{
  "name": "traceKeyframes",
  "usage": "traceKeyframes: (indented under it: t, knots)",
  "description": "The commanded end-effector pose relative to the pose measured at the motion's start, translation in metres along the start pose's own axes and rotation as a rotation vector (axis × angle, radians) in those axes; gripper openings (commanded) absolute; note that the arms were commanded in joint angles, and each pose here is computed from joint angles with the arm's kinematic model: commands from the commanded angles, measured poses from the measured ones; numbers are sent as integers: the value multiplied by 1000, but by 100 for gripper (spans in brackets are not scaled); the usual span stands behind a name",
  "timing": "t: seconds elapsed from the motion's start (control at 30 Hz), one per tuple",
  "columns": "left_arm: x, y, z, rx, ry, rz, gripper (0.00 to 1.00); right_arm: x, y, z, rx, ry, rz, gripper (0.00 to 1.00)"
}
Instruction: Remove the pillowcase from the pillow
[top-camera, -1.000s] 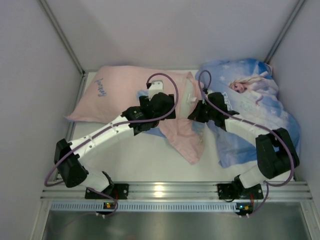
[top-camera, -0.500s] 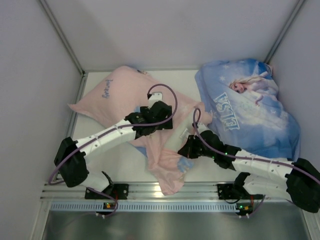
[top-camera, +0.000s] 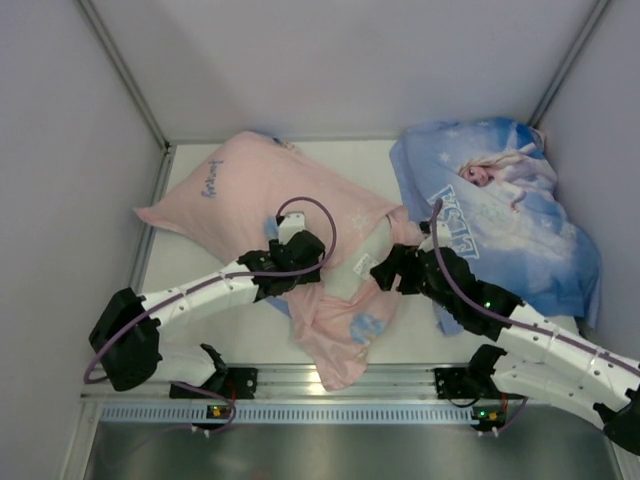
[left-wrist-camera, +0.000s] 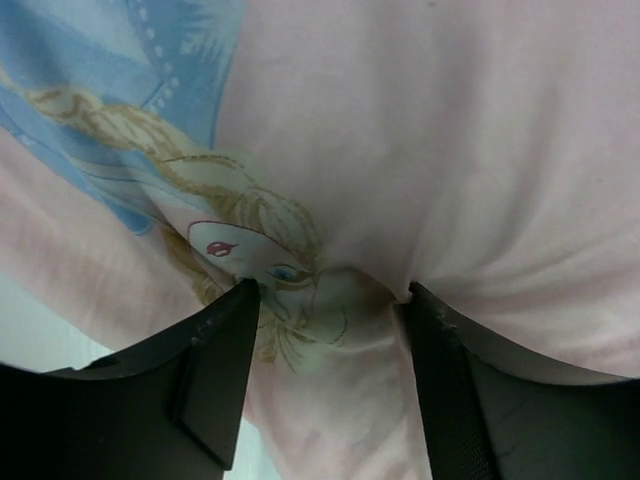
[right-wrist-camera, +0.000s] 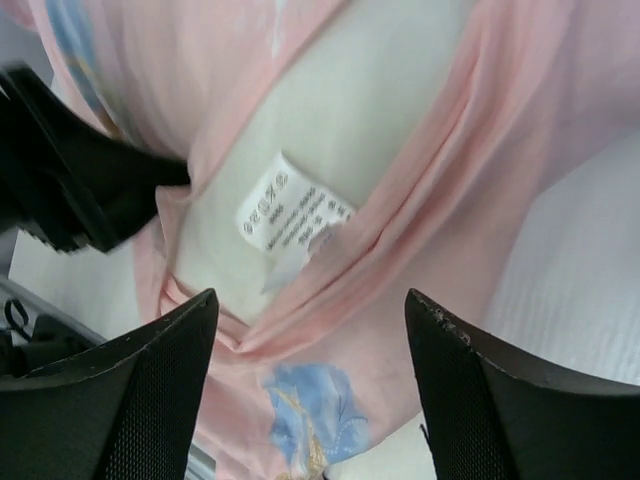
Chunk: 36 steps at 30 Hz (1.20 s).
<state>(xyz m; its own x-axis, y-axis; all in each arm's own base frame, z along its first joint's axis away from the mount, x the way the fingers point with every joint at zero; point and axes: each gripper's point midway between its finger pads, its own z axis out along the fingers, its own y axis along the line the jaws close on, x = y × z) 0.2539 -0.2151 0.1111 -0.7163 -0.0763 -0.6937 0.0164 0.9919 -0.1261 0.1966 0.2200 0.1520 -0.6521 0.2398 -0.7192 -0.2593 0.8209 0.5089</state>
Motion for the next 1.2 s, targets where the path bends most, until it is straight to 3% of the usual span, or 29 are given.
traceKeyframes:
  t: [0.0, 0.27, 0.47, 0.7, 0.73, 0.83, 0.87, 0.97, 1.03, 1.07, 1.13, 1.17]
  knots:
    - [24, 40, 6, -106, 38, -15, 62, -57, -16, -18, 143, -123, -83, 72]
    - [4, 56, -23, -25, -42, -119, 61, -84, -42, 6, 241, -39, -122, 69]
    - [5, 52, -27, 6, -26, -107, 63, -96, -19, 20, 146, -43, -98, 68]
    - [-2, 48, -29, 12, -29, -104, 63, -76, -31, 41, 176, 21, -81, 64]
    - [-4, 46, -31, 23, -33, -105, 64, -72, -37, 45, 196, 30, -79, 63]
    - [-25, 35, -50, 83, -69, -113, 79, -59, -53, 57, 240, 62, -73, 59]
    - [-32, 31, -60, 118, -80, -106, 88, -56, -58, 60, 259, 70, -65, 56]
    - [-59, 14, -81, 203, -121, -80, 95, -52, -71, 61, 297, 62, -42, 43]
    - [-74, -9, -92, 276, -114, -49, 96, -50, -78, 55, 319, 45, -34, 27]
    - [-78, -17, -94, 292, -110, -17, 96, -51, -79, 53, 324, 33, -19, 13]
    - [-85, -44, -94, 313, -96, 43, 97, -50, -84, 46, 338, 11, -7, 0]
    - [-87, -53, -93, 310, -96, 76, 97, -45, -88, 44, 344, 13, 1, 0]
